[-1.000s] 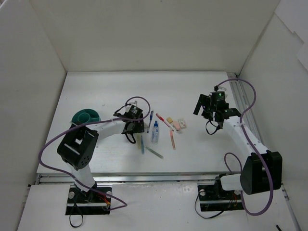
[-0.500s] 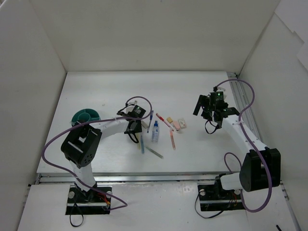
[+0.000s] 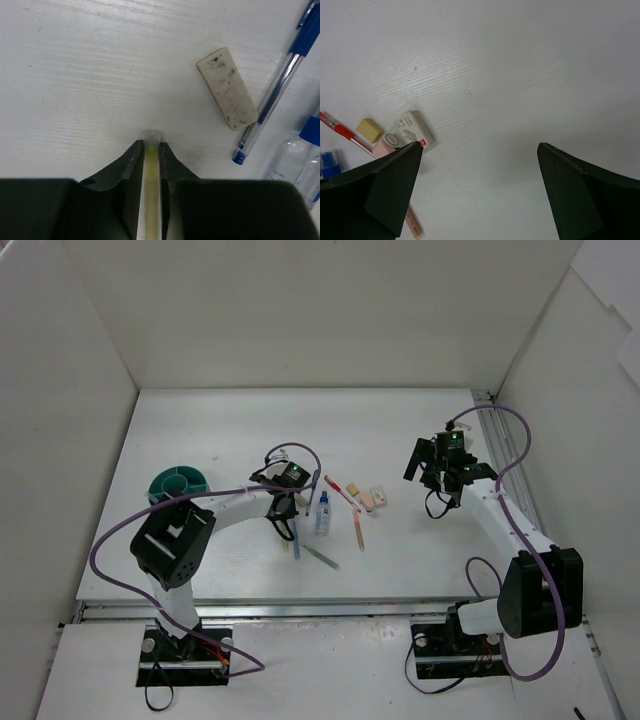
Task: Sort the stationery into containers
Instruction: Pick up the pen from the center of the board, then place the pen in the storage box, then pick up the pen from the center of the board.
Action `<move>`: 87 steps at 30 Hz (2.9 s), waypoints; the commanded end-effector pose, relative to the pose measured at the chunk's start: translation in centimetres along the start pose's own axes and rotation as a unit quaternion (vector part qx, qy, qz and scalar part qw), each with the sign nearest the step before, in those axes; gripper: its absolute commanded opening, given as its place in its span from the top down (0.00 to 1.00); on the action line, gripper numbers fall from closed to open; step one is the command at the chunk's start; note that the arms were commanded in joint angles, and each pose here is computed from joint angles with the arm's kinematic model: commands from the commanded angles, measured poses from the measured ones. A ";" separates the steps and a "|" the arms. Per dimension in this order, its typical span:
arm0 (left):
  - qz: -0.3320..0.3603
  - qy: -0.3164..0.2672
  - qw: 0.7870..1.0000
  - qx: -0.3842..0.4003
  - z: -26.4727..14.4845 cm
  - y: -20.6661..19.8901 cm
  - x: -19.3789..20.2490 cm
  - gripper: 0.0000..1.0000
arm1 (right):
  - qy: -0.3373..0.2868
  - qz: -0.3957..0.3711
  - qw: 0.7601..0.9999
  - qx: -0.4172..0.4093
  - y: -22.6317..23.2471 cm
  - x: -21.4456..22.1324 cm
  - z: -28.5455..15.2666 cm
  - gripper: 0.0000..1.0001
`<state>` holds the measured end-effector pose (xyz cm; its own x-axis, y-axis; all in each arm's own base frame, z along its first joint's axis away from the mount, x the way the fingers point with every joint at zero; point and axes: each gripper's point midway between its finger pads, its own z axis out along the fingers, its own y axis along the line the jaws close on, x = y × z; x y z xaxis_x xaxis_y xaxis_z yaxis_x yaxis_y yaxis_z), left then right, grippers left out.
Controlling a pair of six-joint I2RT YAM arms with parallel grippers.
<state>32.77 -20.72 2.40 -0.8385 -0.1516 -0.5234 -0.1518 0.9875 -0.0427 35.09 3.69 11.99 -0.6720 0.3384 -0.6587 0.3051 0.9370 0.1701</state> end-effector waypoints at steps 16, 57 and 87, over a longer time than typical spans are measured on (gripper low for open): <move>-0.085 -0.242 0.966 -0.043 -12.1 9.2 -13.1 1.00 | -0.106 -0.005 0.987 -0.121 4.7 -5.6 -3.2 0.02; -0.342 -0.410 0.788 -0.306 -12.5 31.8 -14.8 1.00 | -0.233 -0.036 0.954 -0.184 6.6 -9.2 -5.9 0.02; -0.073 -0.261 0.961 0.048 -14.2 10.1 -14.2 0.00 | -0.110 -0.015 0.977 -0.180 6.8 -5.1 -3.4 0.02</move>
<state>35.62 -5.43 21.32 -0.3450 -0.3467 -0.8722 -0.3167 0.9178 -0.2396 37.52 8.04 18.56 -0.4814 0.2925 -0.8262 -0.0080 0.9412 0.3379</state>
